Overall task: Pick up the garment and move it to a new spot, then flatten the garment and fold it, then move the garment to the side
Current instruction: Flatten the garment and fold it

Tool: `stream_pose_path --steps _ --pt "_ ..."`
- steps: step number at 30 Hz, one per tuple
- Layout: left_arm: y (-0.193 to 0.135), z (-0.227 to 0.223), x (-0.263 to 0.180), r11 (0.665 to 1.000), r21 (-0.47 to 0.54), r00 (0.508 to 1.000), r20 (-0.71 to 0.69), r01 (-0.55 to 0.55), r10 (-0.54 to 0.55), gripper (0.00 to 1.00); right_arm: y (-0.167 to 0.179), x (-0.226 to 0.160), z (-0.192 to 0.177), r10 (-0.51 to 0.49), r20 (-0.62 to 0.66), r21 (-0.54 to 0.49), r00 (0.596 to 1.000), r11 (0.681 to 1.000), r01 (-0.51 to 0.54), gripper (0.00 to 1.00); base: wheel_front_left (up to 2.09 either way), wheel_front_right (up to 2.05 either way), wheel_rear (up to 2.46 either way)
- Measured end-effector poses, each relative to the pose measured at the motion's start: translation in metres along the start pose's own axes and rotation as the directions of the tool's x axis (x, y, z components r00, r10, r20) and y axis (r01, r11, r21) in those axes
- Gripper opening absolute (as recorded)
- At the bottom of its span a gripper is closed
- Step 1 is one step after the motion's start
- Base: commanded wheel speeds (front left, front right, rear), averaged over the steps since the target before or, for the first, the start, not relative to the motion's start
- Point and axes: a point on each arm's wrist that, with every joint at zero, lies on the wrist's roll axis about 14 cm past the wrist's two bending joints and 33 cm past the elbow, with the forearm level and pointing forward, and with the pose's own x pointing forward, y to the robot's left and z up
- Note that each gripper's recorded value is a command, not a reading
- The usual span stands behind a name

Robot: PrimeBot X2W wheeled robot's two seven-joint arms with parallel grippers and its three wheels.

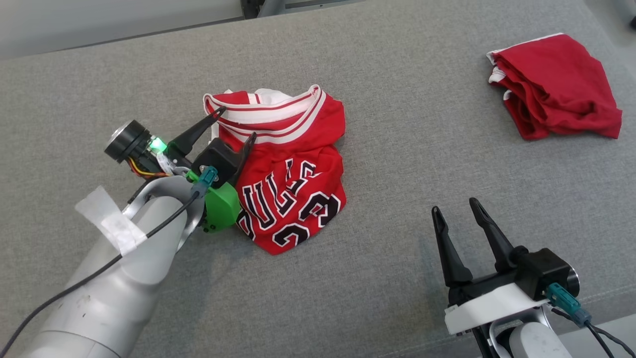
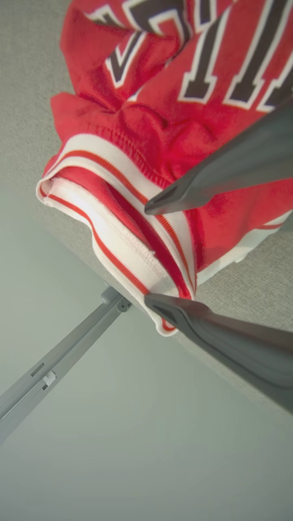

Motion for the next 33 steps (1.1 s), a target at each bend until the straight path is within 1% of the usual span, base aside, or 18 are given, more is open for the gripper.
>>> stream_pose_path --steps 2,3,5,7,8,9,10,15,19,21,24,27,29,33 --pt "-0.002 -0.009 0.005 0.997 0.068 0.999 -0.036 0.039 -0.036 1.0 0.0 0.003 -0.002 0.0 -0.004 -0.001 1.0 1.0 0.0 1.0 0.0 0.0 0.0" --pt "-0.002 -0.015 0.007 0.995 0.082 0.997 -0.056 0.05 -0.046 1.0 0.0 0.004 -0.002 0.001 -0.006 -0.001 1.0 1.0 -0.001 1.0 0.0 0.0 0.0" --pt "-0.006 -0.028 0.014 0.992 0.099 0.992 -0.104 0.084 -0.074 1.0 0.0 0.009 -0.003 0.006 -0.008 -0.003 1.0 1.0 -0.006 1.0 0.0 0.0 0.0" --pt "-0.011 -0.032 0.018 0.99 0.094 0.988 -0.123 0.104 -0.092 1.0 -0.002 0.01 -0.003 0.0 -0.008 -0.006 1.0 1.0 0.0 1.0 0.0 0.0 0.0" --pt "-0.013 -0.032 0.021 0.989 0.092 0.987 -0.125 0.112 -0.1 0.73 -0.003 0.01 -0.003 -0.004 -0.008 -0.007 1.0 1.0 0.004 1.0 0.0 0.0 0.0" --pt "-0.015 -0.03 0.023 0.989 0.093 0.987 -0.12 0.119 -0.107 0.13 -0.005 0.01 -0.003 -0.007 -0.008 -0.008 1.0 1.0 0.007 1.0 0.0 0.0 0.0" --pt "-0.017 -0.028 0.025 0.987 0.095 0.986 -0.116 0.127 -0.116 0.0 -0.005 0.009 -0.003 -0.01 -0.008 -0.009 1.0 1.0 0.01 1.0 0.0 0.0 0.0" --pt "-0.026 -0.018 0.027 0.987 0.074 0.986 -0.096 0.145 -0.138 0.0 -0.007 0.007 0.002 -0.021 0.006 -0.007 1.0 1.0 0.021 1.0 0.0 0.0 0.0" --pt "-0.037 0.017 0.031 0.989 0.008 0.989 -0.003 0.148 -0.148 0.0 -0.006 0.0 0.005 -0.026 0.014 0.002 1.0 1.0 0.026 1.0 0.0 0.0 0.0" --pt "-0.042 0.044 0.033 0.987 -0.061 0.987 0.067 0.149 -0.145 0.0 -0.006 -0.004 0.008 -0.029 0.024 0.009 0.999 1.0 0.028 1.0 0.0 0.0 0.0" --pt "-0.043 0.088 0.036 0.983 -0.082 0.975 0.166 0.166 -0.151 0.0 -0.004 -0.01 0.014 -0.03 0.041 0.017 0.999 0.999 0.03 1.0 0.0 0.0 0.0" --pt "-0.029 0.143 0.037 0.984 -0.077 0.953 0.27 0.163 -0.137 0.0 -0.003 -0.017 0.022 -0.035 0.067 0.025 0.997 0.999 0.033 1.0 0.0 0.0 0.0" --pt "-0.019 0.176 0.036 0.984 -0.084 0.941 0.315 0.155 -0.121 0.0 -0.003 -0.023 0.024 -0.039 0.074 0.029 0.997 0.999 0.037 1.0 0.0 0.0 0.0" --pt "0.011 0.249 0.028 0.99 -0.094 0.906 0.419 0.106 -0.057 0.0 -0.005 -0.037 0.03 -0.057 0.095 0.05 0.994 0.997 0.053 1.0 0.0 0.0 0.0"
